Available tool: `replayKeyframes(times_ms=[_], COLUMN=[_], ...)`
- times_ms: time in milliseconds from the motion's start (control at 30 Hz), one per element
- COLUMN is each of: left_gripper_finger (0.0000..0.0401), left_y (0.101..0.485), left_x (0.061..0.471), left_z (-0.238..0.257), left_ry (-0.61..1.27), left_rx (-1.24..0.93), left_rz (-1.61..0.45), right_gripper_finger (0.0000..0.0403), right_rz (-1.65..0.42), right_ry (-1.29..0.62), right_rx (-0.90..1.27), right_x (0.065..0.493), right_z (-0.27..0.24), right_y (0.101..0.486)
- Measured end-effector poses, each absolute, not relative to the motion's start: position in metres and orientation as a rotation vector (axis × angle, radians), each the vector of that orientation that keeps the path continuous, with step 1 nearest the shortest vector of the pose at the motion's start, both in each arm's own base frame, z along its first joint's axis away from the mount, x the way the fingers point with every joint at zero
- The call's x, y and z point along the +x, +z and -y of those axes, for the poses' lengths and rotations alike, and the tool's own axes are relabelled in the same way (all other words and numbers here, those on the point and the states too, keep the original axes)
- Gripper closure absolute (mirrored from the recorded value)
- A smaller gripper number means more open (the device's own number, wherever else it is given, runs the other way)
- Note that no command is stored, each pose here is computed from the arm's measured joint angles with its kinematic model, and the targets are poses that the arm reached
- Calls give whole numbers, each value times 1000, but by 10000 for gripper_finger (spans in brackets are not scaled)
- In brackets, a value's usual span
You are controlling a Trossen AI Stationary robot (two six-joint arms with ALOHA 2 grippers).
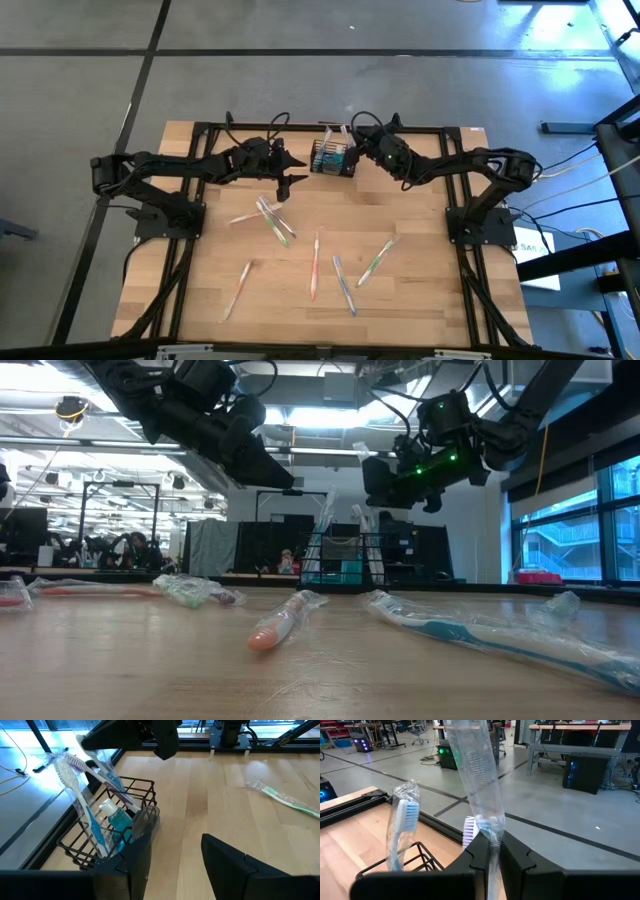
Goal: Pick & Place toothbrushing station
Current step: Put the right blue toothbrush in the right section of the wire organizer
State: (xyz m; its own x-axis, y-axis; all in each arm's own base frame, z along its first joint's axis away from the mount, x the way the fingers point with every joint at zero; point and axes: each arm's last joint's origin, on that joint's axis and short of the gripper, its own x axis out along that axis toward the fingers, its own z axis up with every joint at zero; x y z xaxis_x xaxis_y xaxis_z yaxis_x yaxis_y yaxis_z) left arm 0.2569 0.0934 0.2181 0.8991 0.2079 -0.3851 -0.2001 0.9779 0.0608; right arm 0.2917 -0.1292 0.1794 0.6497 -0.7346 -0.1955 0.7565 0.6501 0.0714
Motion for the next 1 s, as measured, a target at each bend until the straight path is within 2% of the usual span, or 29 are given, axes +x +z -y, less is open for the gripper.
replayKeyframes(times_ms=[333, 700, 1000], left_gripper_finger=[233, 233, 233], left_y=[218, 218, 218], left_x=[257, 257, 257], left_z=[-93, -93, -93], left_ry=[211, 211, 211], left_rx=[19, 19, 19], left_rz=[-403, -403, -403], right_gripper_finger=[354, 266, 217], right_rz=[-175, -223, -199], right_ry=[-841, -826, -829], right_rx=[180, 178, 196], right_x=[291, 292, 291], right_z=[128, 122, 121], right_y=[175, 170, 175])
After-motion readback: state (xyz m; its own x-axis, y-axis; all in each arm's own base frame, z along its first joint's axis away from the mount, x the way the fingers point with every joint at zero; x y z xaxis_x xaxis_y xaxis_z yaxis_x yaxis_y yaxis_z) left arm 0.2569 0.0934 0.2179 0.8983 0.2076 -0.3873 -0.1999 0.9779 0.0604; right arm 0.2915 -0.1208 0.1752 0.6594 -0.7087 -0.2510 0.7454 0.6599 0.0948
